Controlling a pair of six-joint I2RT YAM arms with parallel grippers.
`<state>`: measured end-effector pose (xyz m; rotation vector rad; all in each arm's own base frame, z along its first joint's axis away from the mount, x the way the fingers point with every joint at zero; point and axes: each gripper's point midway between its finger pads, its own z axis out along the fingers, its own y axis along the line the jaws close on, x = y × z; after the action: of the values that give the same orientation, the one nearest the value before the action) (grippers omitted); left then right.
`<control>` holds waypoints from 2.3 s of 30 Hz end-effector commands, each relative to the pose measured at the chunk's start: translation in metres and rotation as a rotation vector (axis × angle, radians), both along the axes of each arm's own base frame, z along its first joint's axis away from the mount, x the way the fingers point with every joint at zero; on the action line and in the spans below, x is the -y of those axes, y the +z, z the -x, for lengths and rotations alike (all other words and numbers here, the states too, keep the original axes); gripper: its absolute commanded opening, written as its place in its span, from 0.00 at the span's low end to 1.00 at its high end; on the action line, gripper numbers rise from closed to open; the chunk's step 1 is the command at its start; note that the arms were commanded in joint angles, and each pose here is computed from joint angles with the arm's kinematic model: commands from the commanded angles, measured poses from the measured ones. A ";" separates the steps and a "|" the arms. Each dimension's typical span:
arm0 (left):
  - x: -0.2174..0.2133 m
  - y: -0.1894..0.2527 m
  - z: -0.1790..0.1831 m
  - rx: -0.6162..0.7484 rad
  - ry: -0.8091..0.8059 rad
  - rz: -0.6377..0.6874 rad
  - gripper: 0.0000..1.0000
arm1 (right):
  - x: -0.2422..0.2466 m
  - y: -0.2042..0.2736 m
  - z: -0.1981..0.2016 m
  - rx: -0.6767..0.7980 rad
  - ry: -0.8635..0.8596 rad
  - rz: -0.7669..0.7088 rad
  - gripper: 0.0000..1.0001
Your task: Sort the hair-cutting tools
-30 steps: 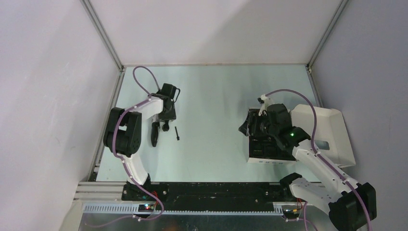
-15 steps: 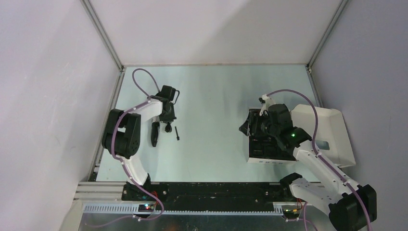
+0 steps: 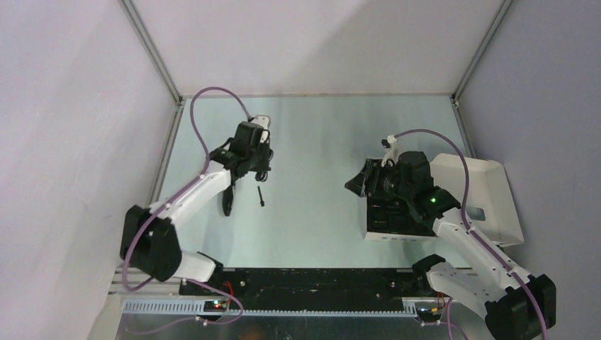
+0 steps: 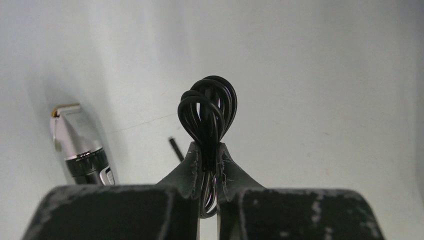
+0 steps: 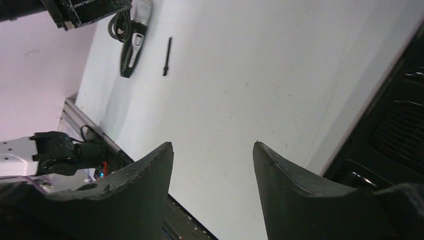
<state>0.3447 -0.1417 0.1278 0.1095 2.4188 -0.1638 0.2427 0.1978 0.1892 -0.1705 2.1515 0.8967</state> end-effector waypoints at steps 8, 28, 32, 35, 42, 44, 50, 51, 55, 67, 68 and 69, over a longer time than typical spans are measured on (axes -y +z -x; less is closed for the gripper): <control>0.086 0.077 0.061 0.295 -0.446 0.139 0.03 | -0.057 0.059 0.005 0.011 0.147 -0.261 0.65; 0.159 0.116 0.128 0.412 -0.703 0.225 0.04 | -0.097 0.089 -0.005 0.038 0.191 -0.350 0.69; 0.162 0.116 0.129 0.417 -0.704 0.215 0.05 | -0.104 0.085 -0.001 0.021 0.211 -0.342 0.66; 0.163 0.117 0.129 0.424 -0.706 0.207 0.05 | -0.107 0.081 0.001 0.005 0.220 -0.330 0.60; 0.161 0.122 0.125 0.449 -0.697 0.183 0.16 | -0.104 0.075 0.005 -0.013 0.220 -0.298 0.21; 0.158 0.122 0.124 0.458 -0.689 0.174 0.23 | -0.100 0.074 0.005 -0.014 0.209 -0.285 0.05; 0.144 0.135 0.119 0.517 -0.631 0.167 0.63 | -0.077 0.074 -0.005 0.000 0.141 -0.246 0.00; 0.138 0.136 0.117 0.524 -0.607 0.149 0.71 | -0.067 0.071 -0.011 0.002 0.108 -0.224 0.00; 0.104 0.157 0.112 0.579 -0.512 0.112 0.88 | -0.021 0.064 -0.030 0.017 -0.036 -0.151 0.00; -0.070 0.173 0.091 0.637 0.070 0.106 1.00 | 0.173 0.041 -0.081 0.032 -0.686 0.055 0.00; -0.091 0.167 0.089 0.637 0.158 0.076 1.00 | 0.185 0.039 -0.082 0.037 -0.736 0.069 0.00; -0.104 0.168 0.092 0.658 0.207 0.062 1.00 | 0.198 0.039 -0.083 0.044 -0.784 0.074 0.00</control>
<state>0.2583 -0.0892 0.3116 0.1057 1.7407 -0.2245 0.3206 0.0513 0.2130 0.4598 2.0562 0.5372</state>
